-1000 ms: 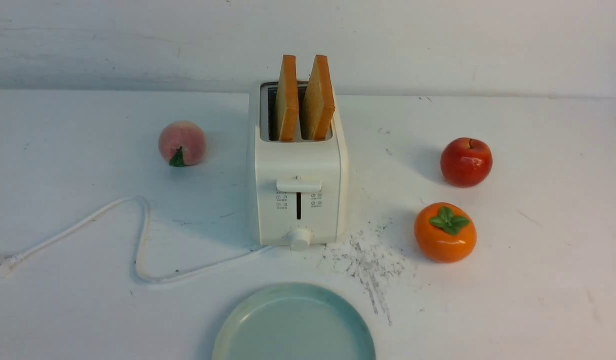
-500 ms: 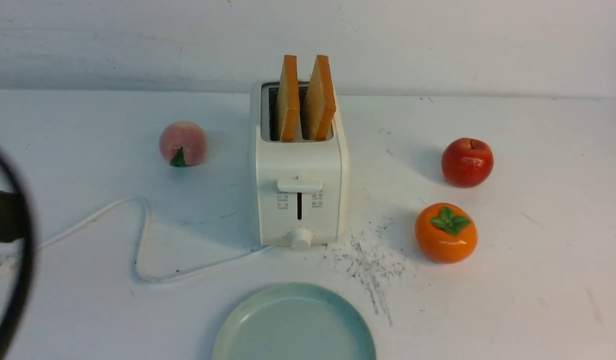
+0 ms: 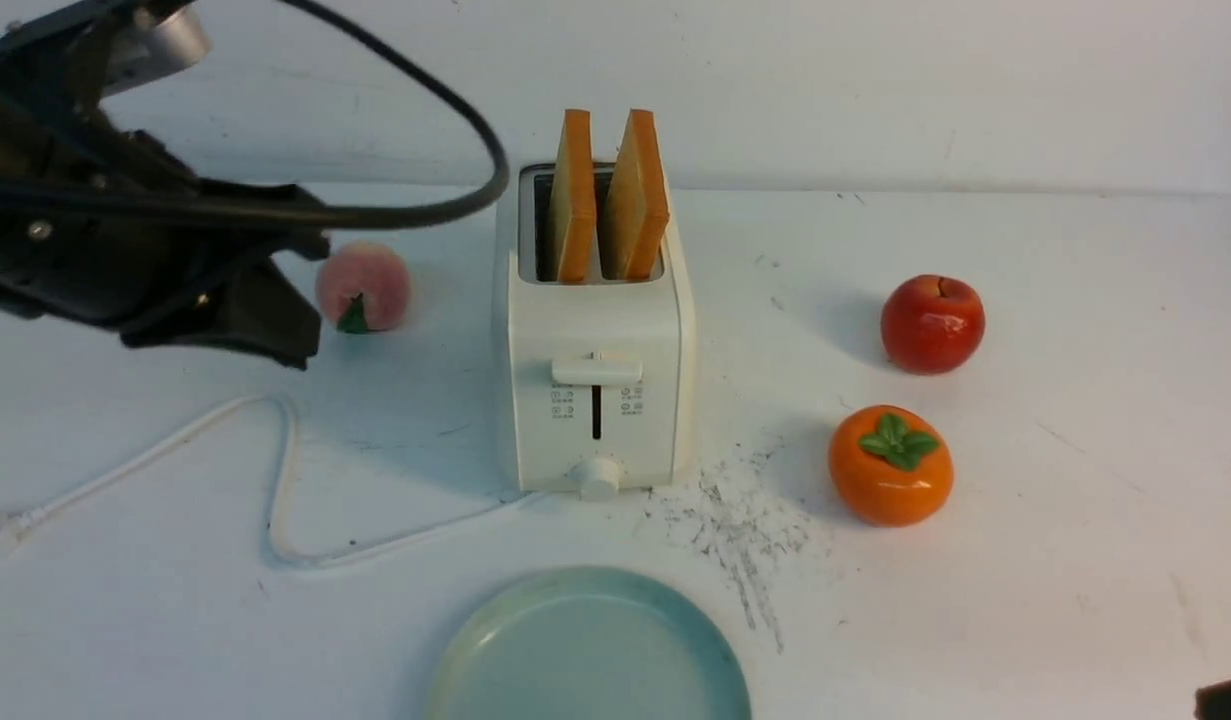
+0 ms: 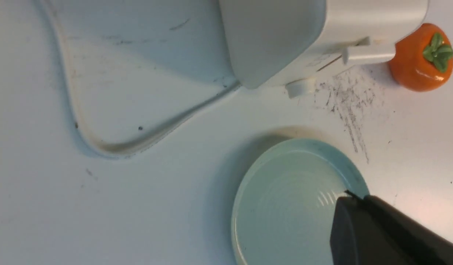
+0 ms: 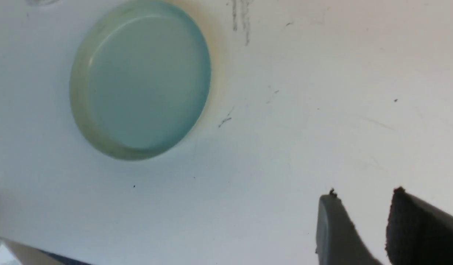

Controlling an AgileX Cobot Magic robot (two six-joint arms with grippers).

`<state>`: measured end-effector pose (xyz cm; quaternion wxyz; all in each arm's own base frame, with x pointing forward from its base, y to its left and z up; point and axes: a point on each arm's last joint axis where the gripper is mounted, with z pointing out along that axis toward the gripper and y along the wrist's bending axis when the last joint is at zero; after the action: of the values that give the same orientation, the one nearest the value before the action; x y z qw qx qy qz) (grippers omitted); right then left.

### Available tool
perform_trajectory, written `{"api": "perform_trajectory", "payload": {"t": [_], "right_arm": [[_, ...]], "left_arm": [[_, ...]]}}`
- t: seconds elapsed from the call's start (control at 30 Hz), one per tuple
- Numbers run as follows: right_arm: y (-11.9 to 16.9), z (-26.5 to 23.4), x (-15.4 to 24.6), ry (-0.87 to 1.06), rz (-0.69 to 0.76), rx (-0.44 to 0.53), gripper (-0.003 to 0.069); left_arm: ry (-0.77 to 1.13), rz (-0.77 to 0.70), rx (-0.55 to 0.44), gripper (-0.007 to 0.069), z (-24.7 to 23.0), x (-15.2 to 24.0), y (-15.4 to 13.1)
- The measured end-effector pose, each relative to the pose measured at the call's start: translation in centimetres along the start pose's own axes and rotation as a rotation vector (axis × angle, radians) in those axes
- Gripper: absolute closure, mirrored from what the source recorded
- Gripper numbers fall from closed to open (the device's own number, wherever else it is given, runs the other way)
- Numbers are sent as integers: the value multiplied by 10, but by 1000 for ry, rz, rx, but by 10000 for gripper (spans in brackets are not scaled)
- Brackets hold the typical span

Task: Take toasted bread from bread machine on white table place on plate.
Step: 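Reach for a toast slice standing in the toaster with the left gripper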

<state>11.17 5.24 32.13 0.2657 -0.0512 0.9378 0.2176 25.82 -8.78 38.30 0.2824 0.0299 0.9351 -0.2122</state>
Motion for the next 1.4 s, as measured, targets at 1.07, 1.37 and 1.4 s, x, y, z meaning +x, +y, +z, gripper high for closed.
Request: {"api": "perform_trajectory", "payload": {"t": [1.07,1.37,1.4], "right_arm": [[2,2,-10,-87,-32,-26,444],[2,1,-13,-128,-32,-23,444],[2,1,-14,-132,-32,-22,444]], "left_arm": [[-79,60,-206,142,159,-104,-73],[-107,136,-336,495,163,-107,-62],[-104,139,-347,554,162,-107,-61]]}}
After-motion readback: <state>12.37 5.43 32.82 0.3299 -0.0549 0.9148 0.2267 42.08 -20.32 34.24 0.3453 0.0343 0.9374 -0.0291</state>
